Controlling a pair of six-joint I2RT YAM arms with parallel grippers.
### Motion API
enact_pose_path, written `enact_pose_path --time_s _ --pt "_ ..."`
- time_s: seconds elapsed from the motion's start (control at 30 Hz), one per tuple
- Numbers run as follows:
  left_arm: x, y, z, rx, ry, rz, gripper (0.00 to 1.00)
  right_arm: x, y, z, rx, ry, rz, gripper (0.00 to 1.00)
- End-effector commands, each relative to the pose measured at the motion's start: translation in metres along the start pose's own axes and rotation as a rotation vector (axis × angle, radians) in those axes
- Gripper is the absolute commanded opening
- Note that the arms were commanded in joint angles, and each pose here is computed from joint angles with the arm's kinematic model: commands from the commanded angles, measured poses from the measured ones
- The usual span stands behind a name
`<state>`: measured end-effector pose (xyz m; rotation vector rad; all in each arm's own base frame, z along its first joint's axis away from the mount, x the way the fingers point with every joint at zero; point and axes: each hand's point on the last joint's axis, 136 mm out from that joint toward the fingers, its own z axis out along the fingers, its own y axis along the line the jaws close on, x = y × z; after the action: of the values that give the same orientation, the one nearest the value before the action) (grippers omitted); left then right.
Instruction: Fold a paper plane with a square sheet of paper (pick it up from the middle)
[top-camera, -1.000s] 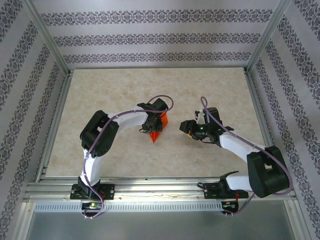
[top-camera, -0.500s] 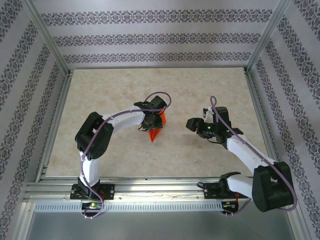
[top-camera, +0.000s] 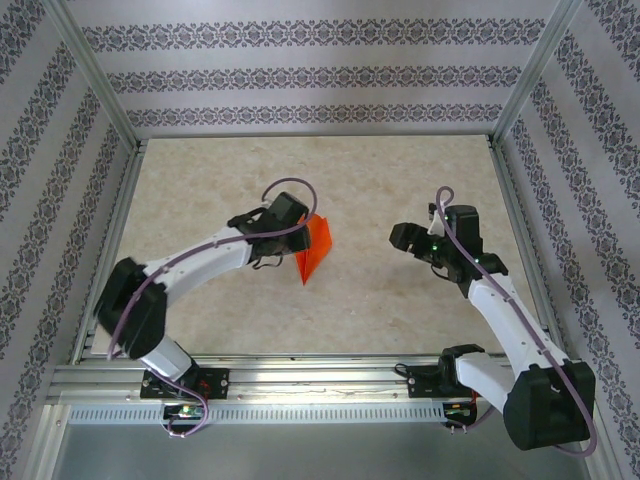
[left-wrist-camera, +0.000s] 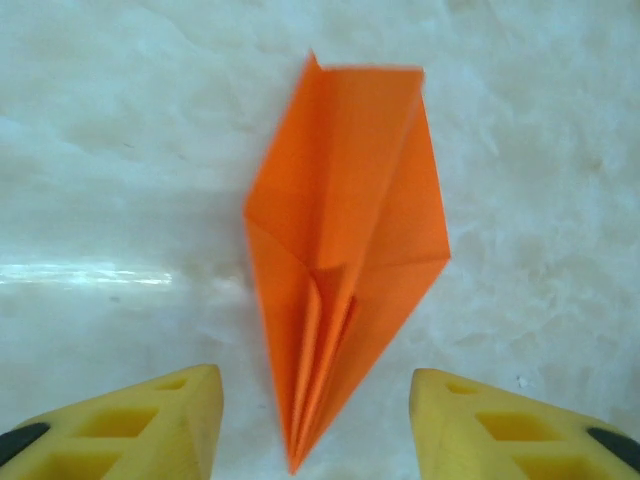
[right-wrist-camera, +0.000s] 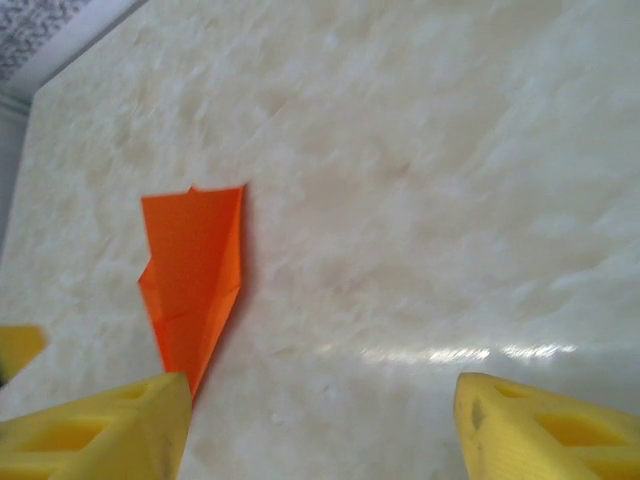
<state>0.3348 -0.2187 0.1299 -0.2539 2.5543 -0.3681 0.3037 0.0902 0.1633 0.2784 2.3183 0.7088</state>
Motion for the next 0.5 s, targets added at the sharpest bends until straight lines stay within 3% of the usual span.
enact_pose_path --time_s 0.0,0.13,0.27,0.3,0.37,0.4,0.47 --pt "-0.025 0.027 -0.006 -0.023 -0.107 -0.015 0.54 -0.02 -0.015 -0.013 0.114 -0.055 -0.09 0.72" --pt "-0.029 0.041 -0.004 0.041 -0.058 -0.032 0.53 -0.028 -0.023 -0.016 0.151 -0.076 -0.13 0.73" --pt "-0.04 0.069 -0.01 -0.002 -0.127 0.077 0.61 -0.048 -0.063 -0.017 0.36 -0.21 -0.226 0.92" --pt "-0.046 0.086 -0.014 -0.062 -0.164 0.091 0.68 -0.055 -0.07 -0.02 0.411 -0.24 -0.254 0.97" --pt "-0.055 0.12 -0.025 -0.177 -0.242 0.108 0.94 -0.066 -0.087 -0.018 0.497 -0.304 -0.324 0.98" --pt "-0.061 0.135 -0.032 -0.211 -0.284 0.11 1.0 -0.069 -0.095 -0.013 0.521 -0.347 -0.355 0.98" --pt "-0.069 0.155 -0.042 -0.242 -0.368 0.125 1.0 -0.072 -0.108 -0.001 0.535 -0.401 -0.39 0.98"
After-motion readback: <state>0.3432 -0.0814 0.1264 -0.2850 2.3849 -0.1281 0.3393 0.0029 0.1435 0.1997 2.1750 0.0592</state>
